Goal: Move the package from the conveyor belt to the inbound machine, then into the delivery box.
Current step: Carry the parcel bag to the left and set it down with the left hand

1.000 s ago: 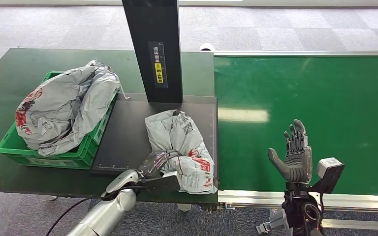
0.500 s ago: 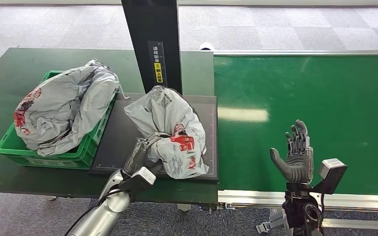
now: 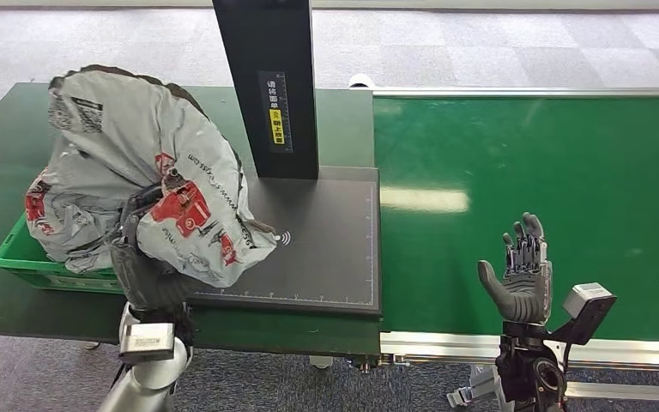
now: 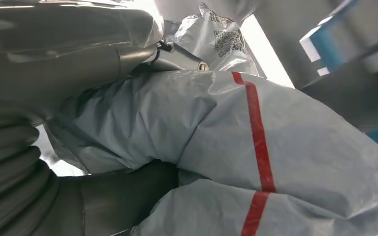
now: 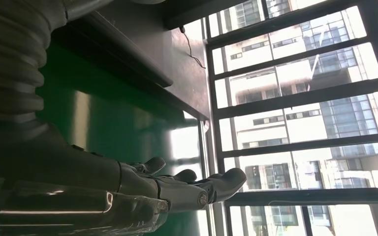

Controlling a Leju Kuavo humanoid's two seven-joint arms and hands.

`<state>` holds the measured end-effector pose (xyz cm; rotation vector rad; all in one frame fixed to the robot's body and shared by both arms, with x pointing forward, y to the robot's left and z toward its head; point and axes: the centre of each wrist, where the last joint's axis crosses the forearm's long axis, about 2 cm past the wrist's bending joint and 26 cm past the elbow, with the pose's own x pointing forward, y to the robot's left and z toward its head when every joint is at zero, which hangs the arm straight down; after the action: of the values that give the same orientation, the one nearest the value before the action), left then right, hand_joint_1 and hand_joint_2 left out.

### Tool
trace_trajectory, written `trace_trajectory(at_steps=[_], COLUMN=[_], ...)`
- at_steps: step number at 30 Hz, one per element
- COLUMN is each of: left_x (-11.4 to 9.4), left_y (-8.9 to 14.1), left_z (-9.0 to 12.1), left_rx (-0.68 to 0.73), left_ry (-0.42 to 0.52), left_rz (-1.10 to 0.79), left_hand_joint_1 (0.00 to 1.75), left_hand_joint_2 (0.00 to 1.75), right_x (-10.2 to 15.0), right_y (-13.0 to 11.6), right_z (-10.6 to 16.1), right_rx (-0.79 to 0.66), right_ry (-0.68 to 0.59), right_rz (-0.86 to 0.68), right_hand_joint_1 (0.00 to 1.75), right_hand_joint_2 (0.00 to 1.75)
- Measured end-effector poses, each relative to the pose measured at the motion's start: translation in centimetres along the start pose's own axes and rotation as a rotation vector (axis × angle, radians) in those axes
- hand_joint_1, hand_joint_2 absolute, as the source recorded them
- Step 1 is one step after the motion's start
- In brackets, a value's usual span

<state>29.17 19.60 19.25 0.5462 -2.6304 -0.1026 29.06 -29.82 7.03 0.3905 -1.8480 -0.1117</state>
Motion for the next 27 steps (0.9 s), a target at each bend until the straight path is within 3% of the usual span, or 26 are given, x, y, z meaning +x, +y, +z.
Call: trace_trajectory(at_steps=[4, 12, 19, 27], left_x=[0.3, -1.3, -4.9, -6.4], left_y=[1.8, 4.2, 5.6, 6.4], left_z=[-1.5, -2.5, -3.0, -3.0], left_rx=[0.044, 0.061, -0.019, 0.021], left_ry=[-0.089, -0.121, -0.091, -0.002], left_rz=[-0.12, -0.322, -0.611, -0.669], left_hand_joint_1=[1.75, 1.75, 1.75, 1.75], left_hand_joint_2=[1.75, 1.75, 1.75, 1.75], right_x=[0.0, -0.1, 0.1, 0.1], right_y=[-0.2, -0.3, -0.1, 0.0], right_z=[0.3, 1.1, 2.1, 2.4], right_rx=[-0.012, -0.027, -0.026, -0.025], right_ry=[0.002, 0.014, 0.027, 0.028], right_rz=[-0.001, -0.002, 0.01, 0.013], right_hand_joint_1=[0.0, 0.0, 0.0, 0.0], right_hand_joint_2=[1.75, 1.75, 1.75, 1.75])
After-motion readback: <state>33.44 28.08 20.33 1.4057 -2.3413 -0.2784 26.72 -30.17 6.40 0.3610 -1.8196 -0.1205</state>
